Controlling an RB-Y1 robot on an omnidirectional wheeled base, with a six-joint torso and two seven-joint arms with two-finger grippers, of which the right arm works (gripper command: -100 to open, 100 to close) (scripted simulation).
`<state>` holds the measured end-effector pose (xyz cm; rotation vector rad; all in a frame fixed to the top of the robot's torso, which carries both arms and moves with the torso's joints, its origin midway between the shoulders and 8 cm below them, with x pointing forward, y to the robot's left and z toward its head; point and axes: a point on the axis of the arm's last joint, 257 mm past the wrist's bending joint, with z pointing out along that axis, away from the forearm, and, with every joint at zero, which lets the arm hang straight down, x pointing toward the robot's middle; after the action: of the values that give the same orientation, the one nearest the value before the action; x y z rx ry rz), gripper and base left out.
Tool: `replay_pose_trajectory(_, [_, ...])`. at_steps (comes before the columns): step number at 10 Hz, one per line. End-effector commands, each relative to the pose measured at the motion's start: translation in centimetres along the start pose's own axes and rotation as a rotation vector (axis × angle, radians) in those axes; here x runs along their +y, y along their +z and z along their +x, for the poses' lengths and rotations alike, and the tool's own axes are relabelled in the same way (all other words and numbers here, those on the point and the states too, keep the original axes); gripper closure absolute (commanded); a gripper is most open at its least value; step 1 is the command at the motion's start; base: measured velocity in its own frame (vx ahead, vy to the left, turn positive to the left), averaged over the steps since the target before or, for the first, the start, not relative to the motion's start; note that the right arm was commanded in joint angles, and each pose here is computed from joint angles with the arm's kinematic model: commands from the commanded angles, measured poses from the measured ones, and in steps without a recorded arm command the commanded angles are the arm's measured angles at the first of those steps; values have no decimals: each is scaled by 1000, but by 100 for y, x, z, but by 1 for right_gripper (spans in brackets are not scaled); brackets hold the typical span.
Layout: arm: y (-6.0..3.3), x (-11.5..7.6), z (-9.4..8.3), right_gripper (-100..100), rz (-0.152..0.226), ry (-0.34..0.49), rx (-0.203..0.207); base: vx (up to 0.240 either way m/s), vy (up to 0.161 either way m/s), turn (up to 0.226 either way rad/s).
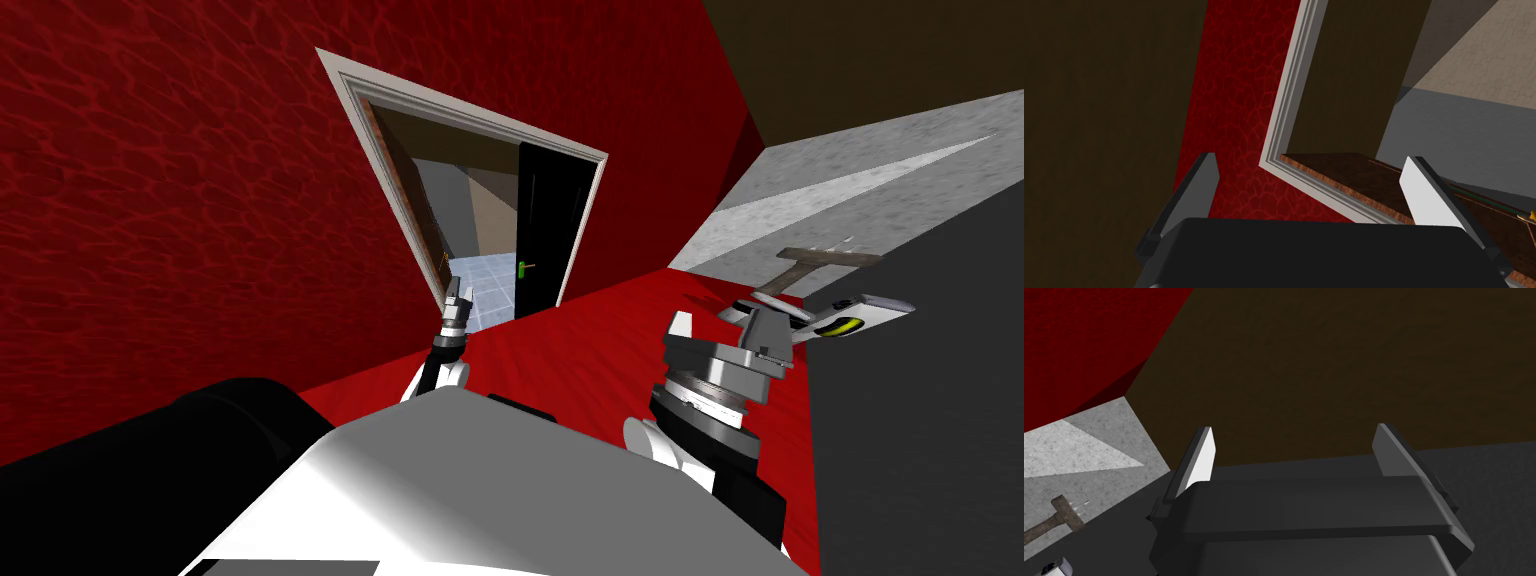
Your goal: Push the door open
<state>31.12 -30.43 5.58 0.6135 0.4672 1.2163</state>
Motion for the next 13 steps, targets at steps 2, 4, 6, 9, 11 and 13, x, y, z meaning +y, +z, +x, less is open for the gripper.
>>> replay_pose_trajectory(2, [-12, -193, 208, -100, 31, 58, 37, 279, 5, -65])
replay_pose_trajectory(4, [-31, -359, 406, -100, 60, 108, 71, 224, -10, -40])
replay_pose_trajectory(6, [-58, -510, 609, -100, 89, 155, 104, 205, 10, -65])
replay_pose_trajectory(9, [-112, -713, 919, -100, 132, 221, 155, 152, 8, -48])
replay_pose_trajectory(11, [-159, -838, 1138, -100, 161, 263, 190, 152, -2, -51])
replay_pose_trajectory(13, [-218, -956, 1370, -100, 192, 304, 229, 158, -11, -52])
